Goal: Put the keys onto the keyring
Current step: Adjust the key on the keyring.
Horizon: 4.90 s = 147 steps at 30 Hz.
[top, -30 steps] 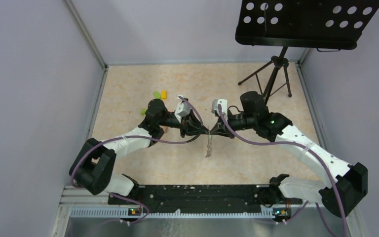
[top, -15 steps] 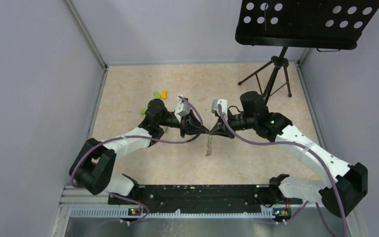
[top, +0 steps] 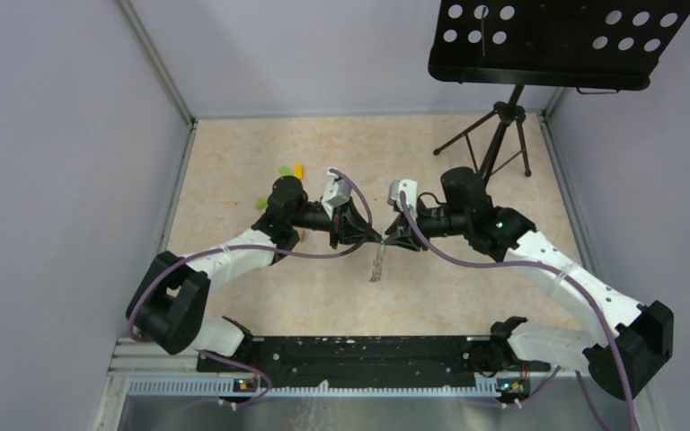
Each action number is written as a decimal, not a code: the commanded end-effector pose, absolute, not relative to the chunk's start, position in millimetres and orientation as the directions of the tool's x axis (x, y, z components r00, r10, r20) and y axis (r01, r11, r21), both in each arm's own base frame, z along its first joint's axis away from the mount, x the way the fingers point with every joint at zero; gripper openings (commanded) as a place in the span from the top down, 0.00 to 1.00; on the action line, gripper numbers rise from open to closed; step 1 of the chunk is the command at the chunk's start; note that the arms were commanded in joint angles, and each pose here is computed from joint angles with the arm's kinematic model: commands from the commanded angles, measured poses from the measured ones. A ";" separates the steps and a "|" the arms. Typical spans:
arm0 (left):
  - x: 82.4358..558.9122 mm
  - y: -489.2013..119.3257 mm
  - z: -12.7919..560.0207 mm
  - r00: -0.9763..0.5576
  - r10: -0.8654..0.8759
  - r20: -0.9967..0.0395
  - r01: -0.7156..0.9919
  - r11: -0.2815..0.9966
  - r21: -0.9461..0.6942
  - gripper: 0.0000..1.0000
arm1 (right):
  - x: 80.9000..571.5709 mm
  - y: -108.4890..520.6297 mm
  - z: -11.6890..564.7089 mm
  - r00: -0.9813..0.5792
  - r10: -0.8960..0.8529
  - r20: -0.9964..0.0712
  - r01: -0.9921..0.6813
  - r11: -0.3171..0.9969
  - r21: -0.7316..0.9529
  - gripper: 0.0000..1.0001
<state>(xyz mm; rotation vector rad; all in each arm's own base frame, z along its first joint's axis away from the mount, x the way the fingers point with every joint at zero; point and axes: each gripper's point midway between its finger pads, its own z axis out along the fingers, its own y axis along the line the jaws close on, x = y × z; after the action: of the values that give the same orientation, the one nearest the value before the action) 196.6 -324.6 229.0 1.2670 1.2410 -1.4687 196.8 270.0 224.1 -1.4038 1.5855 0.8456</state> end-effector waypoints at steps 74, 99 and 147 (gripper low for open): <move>187.4 -321.3 263.5 -0.104 -0.074 -0.992 0.975 -0.206 -0.087 1.00 | 193.4 274.8 250.4 0.091 -0.341 -0.936 -0.983 0.120 -0.140 0.72; 187.3 -321.3 263.8 -0.111 -0.091 -0.990 0.975 -0.203 -0.091 1.00 | 188.3 284.3 236.8 0.054 -0.325 -0.944 -0.995 0.066 -0.080 0.87; 204.7 -325.4 234.8 0.019 -0.074 -0.997 0.985 -0.171 0.032 0.64 | 206.8 280.9 232.7 0.009 -0.638 -0.770 -0.993 0.082 -0.080 1.00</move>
<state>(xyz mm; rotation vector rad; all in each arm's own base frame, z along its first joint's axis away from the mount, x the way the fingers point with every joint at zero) 204.1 -324.1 227.6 1.2917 1.1008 -1.3564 201.8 268.7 210.5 -1.6378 1.7869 0.6776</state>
